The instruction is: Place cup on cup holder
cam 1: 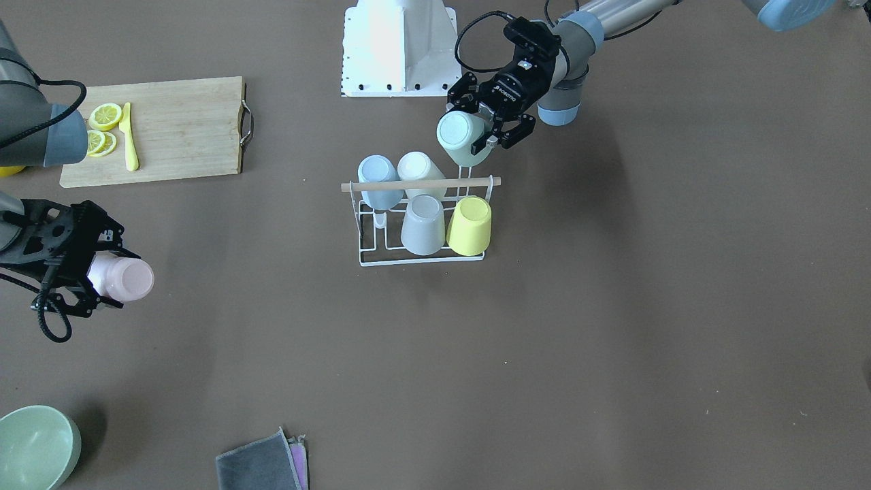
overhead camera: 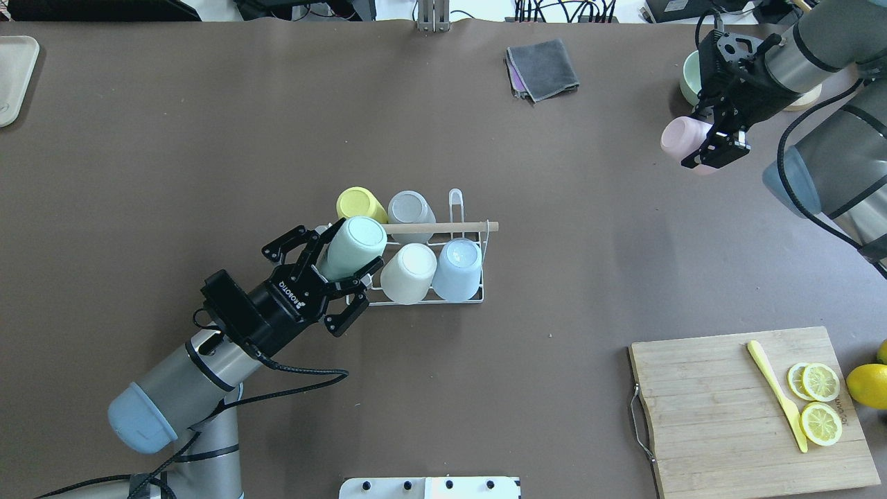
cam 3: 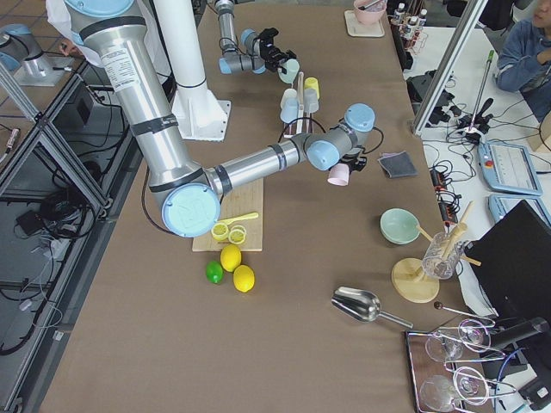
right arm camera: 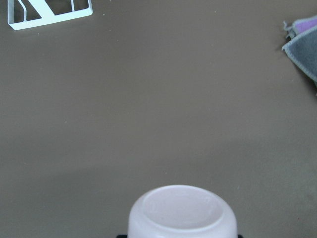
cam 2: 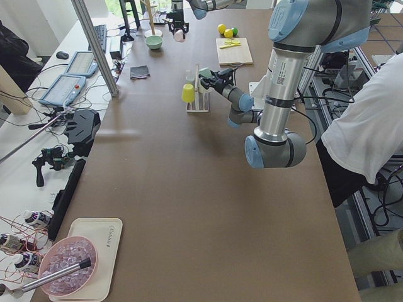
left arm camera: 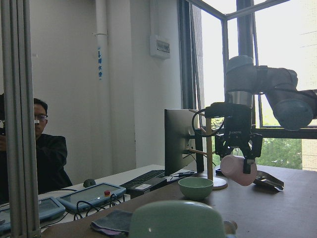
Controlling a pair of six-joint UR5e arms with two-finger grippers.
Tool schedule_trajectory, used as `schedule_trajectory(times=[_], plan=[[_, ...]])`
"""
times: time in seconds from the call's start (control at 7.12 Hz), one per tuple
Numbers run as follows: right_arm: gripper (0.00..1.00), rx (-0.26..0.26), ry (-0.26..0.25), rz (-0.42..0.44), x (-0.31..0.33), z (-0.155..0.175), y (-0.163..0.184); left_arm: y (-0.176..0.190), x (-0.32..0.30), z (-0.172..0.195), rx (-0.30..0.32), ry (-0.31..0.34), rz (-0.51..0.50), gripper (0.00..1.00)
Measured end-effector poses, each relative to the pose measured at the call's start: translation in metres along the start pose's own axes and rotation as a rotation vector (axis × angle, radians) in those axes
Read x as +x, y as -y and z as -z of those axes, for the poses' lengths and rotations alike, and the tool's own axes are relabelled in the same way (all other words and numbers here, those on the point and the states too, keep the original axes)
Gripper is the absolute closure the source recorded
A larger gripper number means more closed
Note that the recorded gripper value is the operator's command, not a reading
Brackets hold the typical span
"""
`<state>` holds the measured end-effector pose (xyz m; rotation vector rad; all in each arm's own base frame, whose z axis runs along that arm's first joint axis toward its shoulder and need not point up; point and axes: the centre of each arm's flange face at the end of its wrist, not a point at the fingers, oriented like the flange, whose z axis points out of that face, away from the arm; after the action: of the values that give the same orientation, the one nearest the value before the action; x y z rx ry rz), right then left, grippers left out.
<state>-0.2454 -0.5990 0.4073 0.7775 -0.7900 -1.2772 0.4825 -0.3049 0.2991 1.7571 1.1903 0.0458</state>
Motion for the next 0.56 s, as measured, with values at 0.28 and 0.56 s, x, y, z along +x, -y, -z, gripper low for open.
schedule_trajectory(times=[0.28, 0.56], plan=[[1.00, -0.009, -0.158, 0.087, 0.004, -0.001, 0.020, -0.002, 0.000, 0.000, -0.003, 0.001, -0.002, 1.00], [1.00, -0.030, -0.337, 0.053, 0.015, 0.013, 0.032, -0.002, 0.000, 0.000, -0.004, 0.004, -0.002, 1.00]])
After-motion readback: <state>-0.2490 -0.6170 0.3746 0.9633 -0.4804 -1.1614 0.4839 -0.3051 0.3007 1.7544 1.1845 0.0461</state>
